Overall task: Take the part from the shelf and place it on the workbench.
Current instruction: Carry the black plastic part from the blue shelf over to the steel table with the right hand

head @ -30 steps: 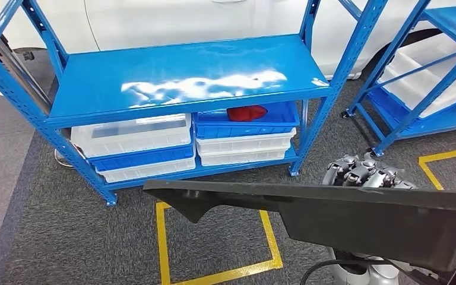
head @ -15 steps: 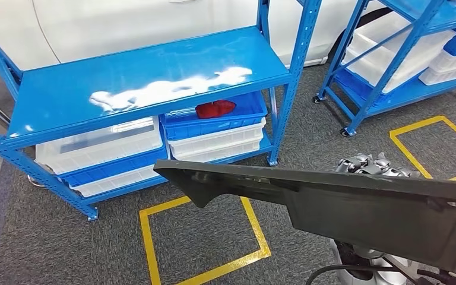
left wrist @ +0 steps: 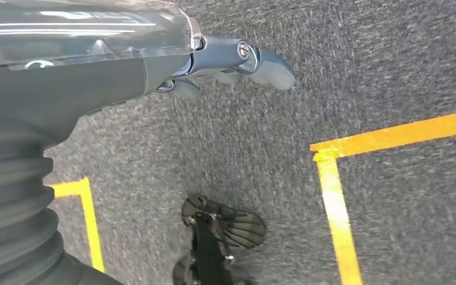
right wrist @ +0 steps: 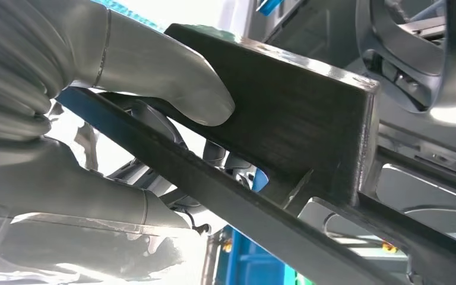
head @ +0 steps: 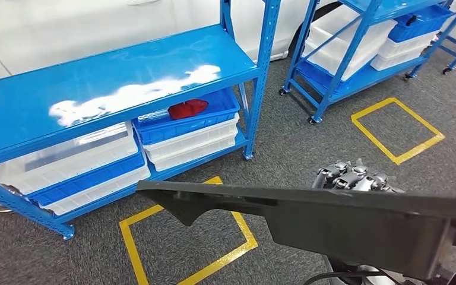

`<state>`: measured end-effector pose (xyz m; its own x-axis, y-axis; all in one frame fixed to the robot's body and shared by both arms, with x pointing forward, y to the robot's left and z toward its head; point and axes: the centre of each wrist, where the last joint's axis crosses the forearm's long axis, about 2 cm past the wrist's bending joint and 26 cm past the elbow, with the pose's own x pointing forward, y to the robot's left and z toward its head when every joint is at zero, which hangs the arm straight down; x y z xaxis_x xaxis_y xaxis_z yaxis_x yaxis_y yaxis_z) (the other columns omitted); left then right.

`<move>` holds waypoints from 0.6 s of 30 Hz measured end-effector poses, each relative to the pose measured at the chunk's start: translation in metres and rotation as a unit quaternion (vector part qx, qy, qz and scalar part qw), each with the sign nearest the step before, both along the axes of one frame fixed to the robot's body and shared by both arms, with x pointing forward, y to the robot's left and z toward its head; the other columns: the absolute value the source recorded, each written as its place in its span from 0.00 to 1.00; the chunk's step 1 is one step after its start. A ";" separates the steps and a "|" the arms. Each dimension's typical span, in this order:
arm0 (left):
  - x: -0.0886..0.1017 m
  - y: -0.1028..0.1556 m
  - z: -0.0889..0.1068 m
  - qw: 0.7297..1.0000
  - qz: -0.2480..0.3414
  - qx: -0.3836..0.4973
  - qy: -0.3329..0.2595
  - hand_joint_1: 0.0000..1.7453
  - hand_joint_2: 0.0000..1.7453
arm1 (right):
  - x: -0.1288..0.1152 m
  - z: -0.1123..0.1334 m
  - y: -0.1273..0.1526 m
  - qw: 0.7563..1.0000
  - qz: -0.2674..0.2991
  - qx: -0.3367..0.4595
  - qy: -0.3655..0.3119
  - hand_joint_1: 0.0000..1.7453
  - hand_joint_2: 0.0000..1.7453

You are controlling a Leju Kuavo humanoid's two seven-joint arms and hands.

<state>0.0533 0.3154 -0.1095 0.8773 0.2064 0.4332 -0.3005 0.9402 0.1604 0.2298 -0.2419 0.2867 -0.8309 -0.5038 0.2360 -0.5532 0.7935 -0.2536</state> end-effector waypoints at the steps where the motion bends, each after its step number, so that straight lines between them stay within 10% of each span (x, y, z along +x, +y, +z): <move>1: -0.001 0.000 0.000 1.000 0.000 0.000 0.002 0.00 1.00 | 0.000 -0.001 0.000 1.000 0.001 -0.001 0.002 1.00 1.00; 18: 0.001 -0.002 0.000 1.000 0.011 0.002 -0.015 0.00 1.00 | 0.013 -0.001 -0.002 0.999 0.048 -0.020 -0.003 1.00 1.00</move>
<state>0.0544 0.3132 -0.1094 0.8589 0.2248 0.4602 -0.3266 0.9326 0.1539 0.2431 -0.2444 0.2861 -0.7805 -0.5721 0.2521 -0.6249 0.7256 -0.2880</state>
